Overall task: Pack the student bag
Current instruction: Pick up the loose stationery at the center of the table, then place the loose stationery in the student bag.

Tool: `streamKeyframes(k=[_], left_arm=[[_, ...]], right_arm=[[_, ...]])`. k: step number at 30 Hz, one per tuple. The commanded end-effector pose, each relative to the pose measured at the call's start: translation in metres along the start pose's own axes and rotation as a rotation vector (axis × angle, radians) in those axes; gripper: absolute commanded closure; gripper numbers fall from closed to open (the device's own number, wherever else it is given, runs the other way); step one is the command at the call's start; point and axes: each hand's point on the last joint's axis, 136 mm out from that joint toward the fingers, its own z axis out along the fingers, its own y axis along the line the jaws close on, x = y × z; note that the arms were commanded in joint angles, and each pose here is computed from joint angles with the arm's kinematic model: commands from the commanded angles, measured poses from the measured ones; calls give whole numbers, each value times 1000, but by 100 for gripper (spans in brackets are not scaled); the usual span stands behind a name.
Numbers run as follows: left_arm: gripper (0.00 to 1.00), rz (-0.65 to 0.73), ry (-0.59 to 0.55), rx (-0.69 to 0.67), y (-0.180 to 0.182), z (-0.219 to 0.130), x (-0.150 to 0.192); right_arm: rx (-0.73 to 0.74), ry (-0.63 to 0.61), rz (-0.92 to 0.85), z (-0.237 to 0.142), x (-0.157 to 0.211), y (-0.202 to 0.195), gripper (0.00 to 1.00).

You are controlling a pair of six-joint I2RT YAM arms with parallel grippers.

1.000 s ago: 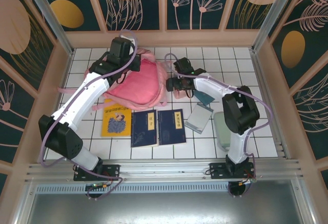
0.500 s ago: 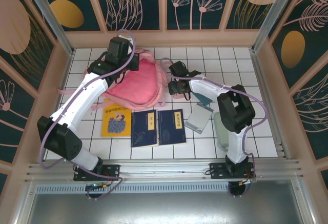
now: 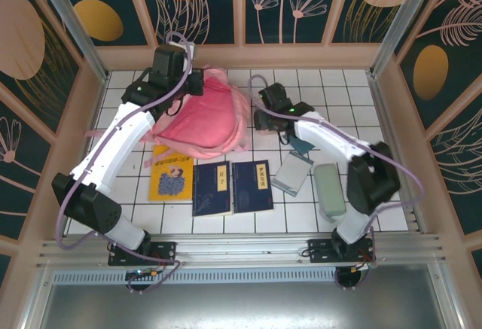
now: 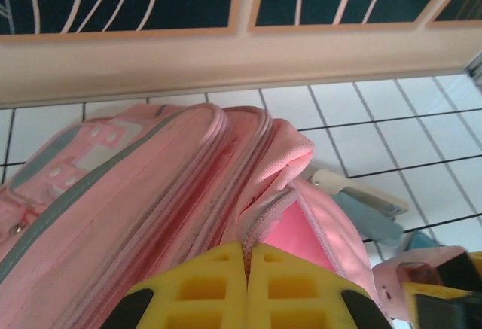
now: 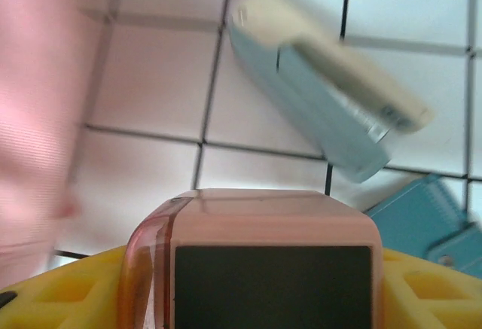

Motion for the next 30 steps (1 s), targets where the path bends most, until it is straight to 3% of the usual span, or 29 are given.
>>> streamKeyframes(k=[1, 5, 9, 14, 24, 27, 30], left_arm=[[100, -51, -126, 141, -30, -18, -48], [100, -84, -127, 215, -45, -21, -58], [100, -114, -136, 282, -57, -27, -67], [100, -156, -143, 391, -75, -37, -75], [100, -229, -152, 600, -107, -60, -90], [100, -238, -168, 621, -110, -67, -98], [100, -249, -178, 650, -115, -73, -105]], right_arm=[[-144, -231, 107, -80, -57, 12, 55], [-406, -368, 187, -135, -80, 44, 55], [-550, -358, 226, -138, -85, 72, 54], [-584, -285, 225, -103, -79, 104, 55], [-467, -170, 330, -13, -80, 133, 54], [-448, -130, 413, 16, -83, 141, 47], [-500, -105, 484, 36, -85, 157, 34]])
